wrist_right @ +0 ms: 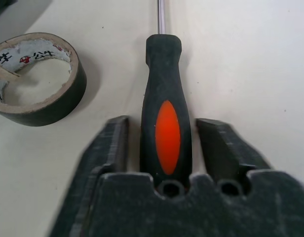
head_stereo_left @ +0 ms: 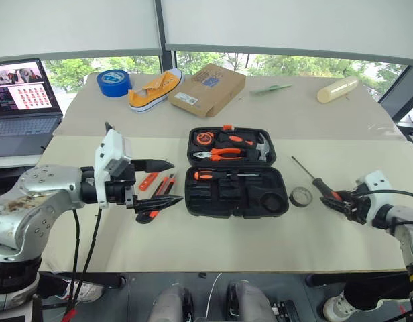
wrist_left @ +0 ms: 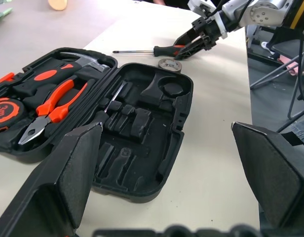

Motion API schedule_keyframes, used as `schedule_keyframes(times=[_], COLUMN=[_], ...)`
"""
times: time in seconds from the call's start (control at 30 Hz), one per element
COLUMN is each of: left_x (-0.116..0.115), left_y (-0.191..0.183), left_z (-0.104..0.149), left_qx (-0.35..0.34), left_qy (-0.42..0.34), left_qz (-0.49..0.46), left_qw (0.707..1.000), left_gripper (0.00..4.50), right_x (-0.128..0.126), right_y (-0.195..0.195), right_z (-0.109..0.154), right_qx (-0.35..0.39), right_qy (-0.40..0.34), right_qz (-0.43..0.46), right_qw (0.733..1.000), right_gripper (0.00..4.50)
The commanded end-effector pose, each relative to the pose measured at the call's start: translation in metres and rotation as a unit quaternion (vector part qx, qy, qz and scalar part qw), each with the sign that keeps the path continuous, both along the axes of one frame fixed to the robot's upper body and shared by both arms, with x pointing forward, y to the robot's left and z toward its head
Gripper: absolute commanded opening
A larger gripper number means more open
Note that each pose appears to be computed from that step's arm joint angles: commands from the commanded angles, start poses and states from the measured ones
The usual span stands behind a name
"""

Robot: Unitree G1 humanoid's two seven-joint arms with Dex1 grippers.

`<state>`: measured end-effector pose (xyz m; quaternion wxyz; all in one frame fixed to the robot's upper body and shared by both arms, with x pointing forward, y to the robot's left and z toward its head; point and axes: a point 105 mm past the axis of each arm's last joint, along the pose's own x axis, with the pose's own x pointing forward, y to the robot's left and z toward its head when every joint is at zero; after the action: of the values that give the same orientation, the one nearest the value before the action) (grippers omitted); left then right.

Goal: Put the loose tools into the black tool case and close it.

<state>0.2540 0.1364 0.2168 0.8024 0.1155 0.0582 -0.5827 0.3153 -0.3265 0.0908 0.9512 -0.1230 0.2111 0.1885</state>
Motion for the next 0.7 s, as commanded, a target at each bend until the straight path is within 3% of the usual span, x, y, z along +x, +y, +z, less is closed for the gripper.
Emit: schedule_keyframes(times=[0.03,0.2,0.33,0.43,0.53,0.7], left_x=[-0.001,-0.003,-0.005,-0.005,-0.003,0.002], left_y=[0.0,0.006,0.011,0.011,0.01,0.006], left_z=[0.012,0.006,-0.002,-0.004,-0.005,-0.004], left_qx=[0.003,0.023,0.04,0.046,0.049,0.052], left_qy=[-0.023,-0.008,0.003,0.003,0.0,-0.011], left_qz=[-0.009,-0.011,-0.02,-0.028,-0.036,-0.041], left_qw=[1.0,1.0,0.999,0.999,0.998,0.998], left_gripper=[4.5,4.5,4.5,4.5,4.5,4.5], right_x=[0.001,0.001,-0.009,-0.012,-0.007,0.02], right_y=[-0.006,0.005,0.073,0.107,0.132,0.155], right_z=[0.016,0.074,0.111,0.113,0.098,0.075], right_qx=[-0.007,0.012,0.007,-0.004,-0.075,-0.155], right_qy=[-0.028,-0.096,-0.095,-0.073,-0.065,-0.077], right_qz=[-0.009,0.045,0.251,0.34,0.415,0.458], right_qw=[1.0,0.994,0.963,0.937,0.904,0.872], right_gripper=[1.03,1.03,1.03,1.03,1.03,1.03])
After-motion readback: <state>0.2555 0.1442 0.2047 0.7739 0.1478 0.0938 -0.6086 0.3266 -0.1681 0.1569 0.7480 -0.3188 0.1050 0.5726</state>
